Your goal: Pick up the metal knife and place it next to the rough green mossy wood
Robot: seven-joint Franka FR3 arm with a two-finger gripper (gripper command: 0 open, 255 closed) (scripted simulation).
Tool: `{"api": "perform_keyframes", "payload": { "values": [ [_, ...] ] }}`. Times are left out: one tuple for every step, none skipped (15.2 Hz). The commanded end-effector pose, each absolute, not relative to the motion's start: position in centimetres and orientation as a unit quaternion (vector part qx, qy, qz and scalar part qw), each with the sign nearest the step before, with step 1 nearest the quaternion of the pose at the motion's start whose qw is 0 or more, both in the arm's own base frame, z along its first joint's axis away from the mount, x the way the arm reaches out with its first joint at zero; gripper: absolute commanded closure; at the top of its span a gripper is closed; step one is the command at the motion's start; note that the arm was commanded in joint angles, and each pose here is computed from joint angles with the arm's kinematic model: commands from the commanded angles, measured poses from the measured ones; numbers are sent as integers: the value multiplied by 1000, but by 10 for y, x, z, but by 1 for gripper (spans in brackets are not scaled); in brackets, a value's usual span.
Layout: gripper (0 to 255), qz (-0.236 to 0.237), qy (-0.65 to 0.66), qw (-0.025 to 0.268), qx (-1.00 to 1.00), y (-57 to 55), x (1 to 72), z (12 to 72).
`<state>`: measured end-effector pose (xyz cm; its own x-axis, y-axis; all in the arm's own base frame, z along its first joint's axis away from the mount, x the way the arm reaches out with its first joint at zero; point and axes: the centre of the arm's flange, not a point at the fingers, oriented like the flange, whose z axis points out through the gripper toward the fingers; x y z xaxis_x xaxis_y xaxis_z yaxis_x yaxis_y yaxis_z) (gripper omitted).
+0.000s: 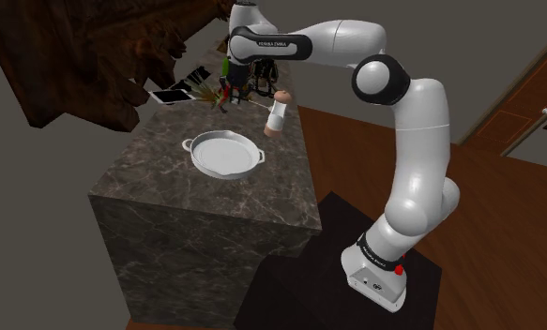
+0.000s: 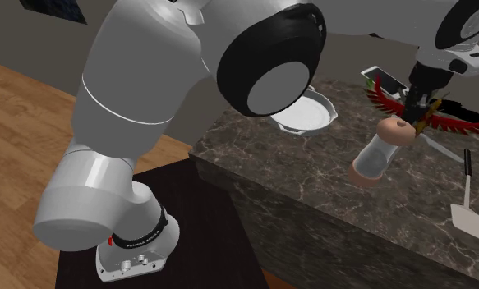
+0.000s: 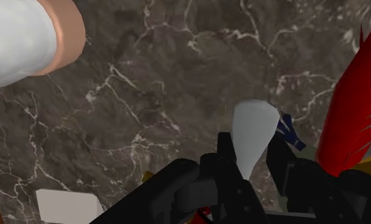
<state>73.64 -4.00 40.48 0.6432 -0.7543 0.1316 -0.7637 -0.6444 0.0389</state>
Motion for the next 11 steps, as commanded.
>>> {"api": "perform_keyframes", "payload": {
  "values": [
    [255,14,-415,50,909,-36,735,350],
    [255,14,-415,50,909,-36,735,350],
    [255,14,-415,50,909,-36,735,350],
    [255,14,-415,50,909,-36,735,350],
    [255,14,-415,50,909,-36,735,350],
    [0,14,-414,50,909,-41,740,349],
    [0,13,-415,50,909,-44,739,346],
    [0,13,-415,50,908,-38,735,334],
    [0,13,-415,50,908,-36,732,338],
    [0,13,-415,51,908,-29,740,341],
    [0,14,-415,50,909,-36,735,350]
  ]
}}
